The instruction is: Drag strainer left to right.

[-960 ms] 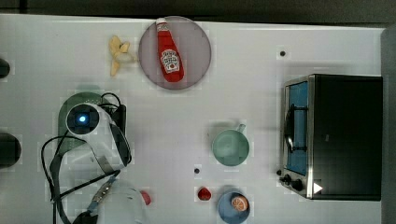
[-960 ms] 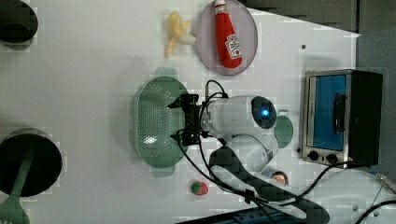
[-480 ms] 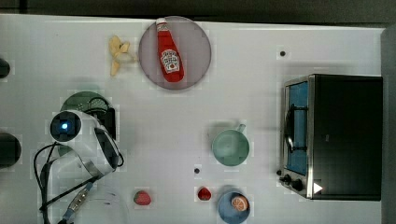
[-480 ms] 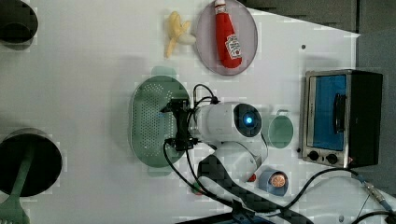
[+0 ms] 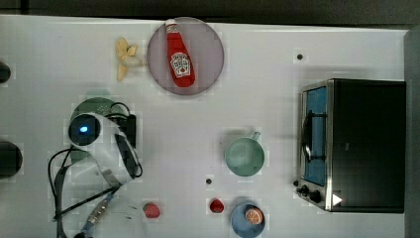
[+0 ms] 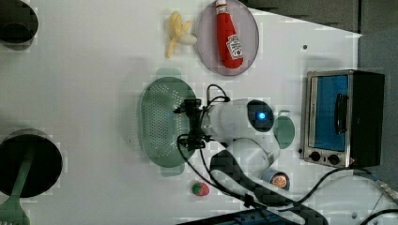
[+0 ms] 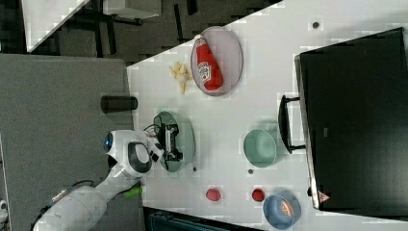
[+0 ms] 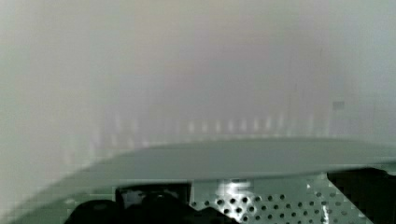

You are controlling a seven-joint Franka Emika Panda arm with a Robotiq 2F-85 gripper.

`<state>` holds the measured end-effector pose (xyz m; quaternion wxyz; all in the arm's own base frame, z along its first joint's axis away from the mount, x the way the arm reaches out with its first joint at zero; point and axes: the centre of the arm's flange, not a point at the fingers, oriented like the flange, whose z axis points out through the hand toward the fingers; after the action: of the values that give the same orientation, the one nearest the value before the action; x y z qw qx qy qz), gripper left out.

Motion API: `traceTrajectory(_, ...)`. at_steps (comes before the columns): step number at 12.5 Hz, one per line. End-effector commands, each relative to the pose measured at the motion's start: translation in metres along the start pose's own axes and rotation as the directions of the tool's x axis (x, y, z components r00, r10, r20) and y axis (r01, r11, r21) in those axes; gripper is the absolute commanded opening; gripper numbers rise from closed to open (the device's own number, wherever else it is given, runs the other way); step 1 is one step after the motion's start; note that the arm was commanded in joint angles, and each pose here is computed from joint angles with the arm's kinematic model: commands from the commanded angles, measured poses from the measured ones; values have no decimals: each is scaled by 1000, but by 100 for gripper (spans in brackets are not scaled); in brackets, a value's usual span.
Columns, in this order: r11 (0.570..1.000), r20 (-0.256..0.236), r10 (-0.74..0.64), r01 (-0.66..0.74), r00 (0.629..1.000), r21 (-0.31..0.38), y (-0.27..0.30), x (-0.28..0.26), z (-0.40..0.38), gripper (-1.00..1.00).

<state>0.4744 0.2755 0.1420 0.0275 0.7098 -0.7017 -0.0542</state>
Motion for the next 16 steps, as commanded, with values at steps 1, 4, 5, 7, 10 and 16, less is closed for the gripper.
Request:
traceTrajectory(1, 998, 5, 53, -53, 999, 31, -22, 59, -25, 100)
traceTrajectory(4, 999, -5, 33, -33, 999, 30, -26, 97, -29, 100)
traceTrajectory(5, 999, -9, 31, -31, 999, 28, -26, 110, -29, 100)
traceTrajectory(7, 999, -20, 28, -27, 999, 25, -27, 136, -30, 100)
traceTrajectory(10, 1000, -37, -10, 11, 999, 22, -28, 173, -32, 100)
traceTrajectory(16, 1000, -68, 3, -2, 998, 16, -29, 236, -33, 100)
